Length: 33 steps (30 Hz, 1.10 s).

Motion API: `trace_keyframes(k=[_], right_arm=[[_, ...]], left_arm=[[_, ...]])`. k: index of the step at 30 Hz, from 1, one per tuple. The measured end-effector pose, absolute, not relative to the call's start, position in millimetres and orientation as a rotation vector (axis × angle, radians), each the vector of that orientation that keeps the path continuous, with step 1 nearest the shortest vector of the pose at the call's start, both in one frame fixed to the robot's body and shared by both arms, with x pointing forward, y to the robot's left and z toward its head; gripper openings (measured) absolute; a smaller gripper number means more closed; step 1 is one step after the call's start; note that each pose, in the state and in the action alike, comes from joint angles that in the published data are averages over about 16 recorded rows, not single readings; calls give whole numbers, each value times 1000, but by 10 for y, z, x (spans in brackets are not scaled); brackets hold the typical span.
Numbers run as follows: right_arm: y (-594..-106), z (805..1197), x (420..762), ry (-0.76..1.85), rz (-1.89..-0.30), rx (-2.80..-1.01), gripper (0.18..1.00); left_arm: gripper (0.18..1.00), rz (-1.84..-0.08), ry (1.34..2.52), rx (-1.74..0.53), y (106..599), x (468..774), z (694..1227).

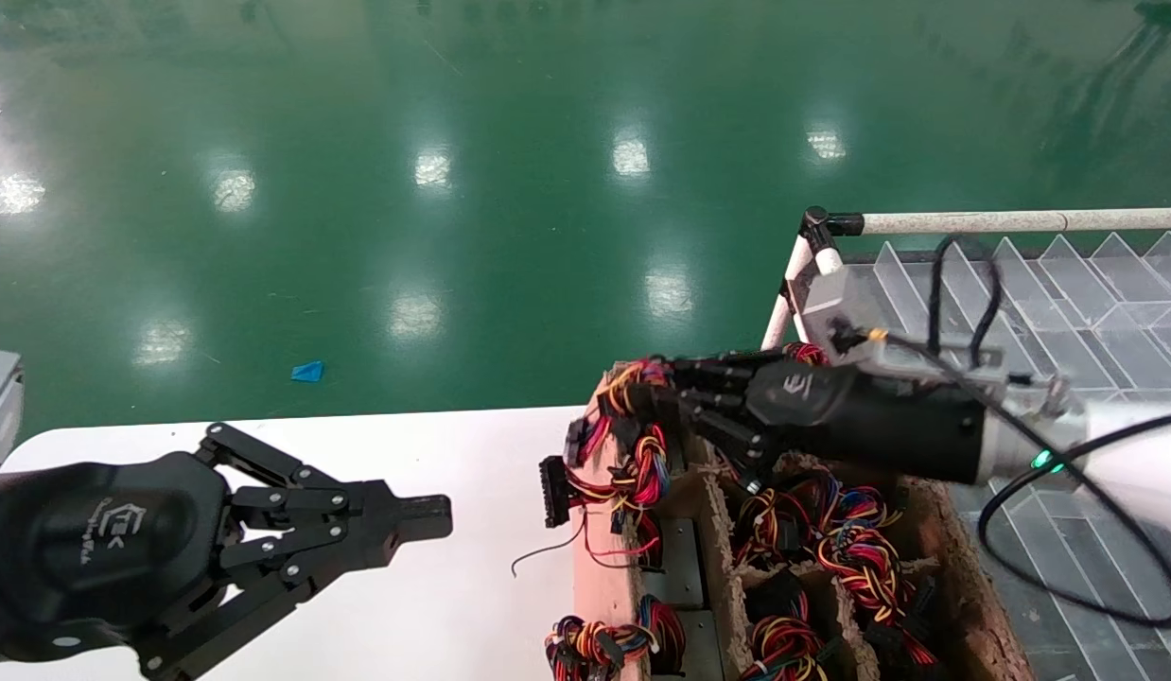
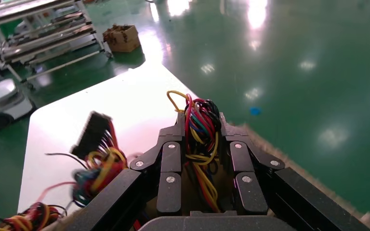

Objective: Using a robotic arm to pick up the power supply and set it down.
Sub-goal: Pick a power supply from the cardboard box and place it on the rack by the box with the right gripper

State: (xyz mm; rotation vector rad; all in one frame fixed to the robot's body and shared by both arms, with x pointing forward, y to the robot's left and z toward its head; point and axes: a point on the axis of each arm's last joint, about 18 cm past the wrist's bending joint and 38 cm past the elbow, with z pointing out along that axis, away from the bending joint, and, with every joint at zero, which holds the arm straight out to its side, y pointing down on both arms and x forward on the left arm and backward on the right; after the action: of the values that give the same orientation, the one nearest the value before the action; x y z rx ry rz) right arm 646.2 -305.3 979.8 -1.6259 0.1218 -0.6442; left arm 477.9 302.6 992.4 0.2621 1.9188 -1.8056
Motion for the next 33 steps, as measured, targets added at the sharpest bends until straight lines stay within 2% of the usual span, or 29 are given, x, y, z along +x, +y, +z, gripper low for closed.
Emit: trace_keyframes(k=[12,23,33], right_arm=[[-3172,10731,6035,-115,-828,-1641,293],[-3223,11652,5538,-305,-1084,-1669,286],[-3445,12334,5263,-338,-1334,-1676,282]], left_arm=[[191,-1806,1919,262,3026,4779,9924],[191,-1806,1919,262,3026,4779,9924],[191,-1806,1919,262,3026,4779,9924]])
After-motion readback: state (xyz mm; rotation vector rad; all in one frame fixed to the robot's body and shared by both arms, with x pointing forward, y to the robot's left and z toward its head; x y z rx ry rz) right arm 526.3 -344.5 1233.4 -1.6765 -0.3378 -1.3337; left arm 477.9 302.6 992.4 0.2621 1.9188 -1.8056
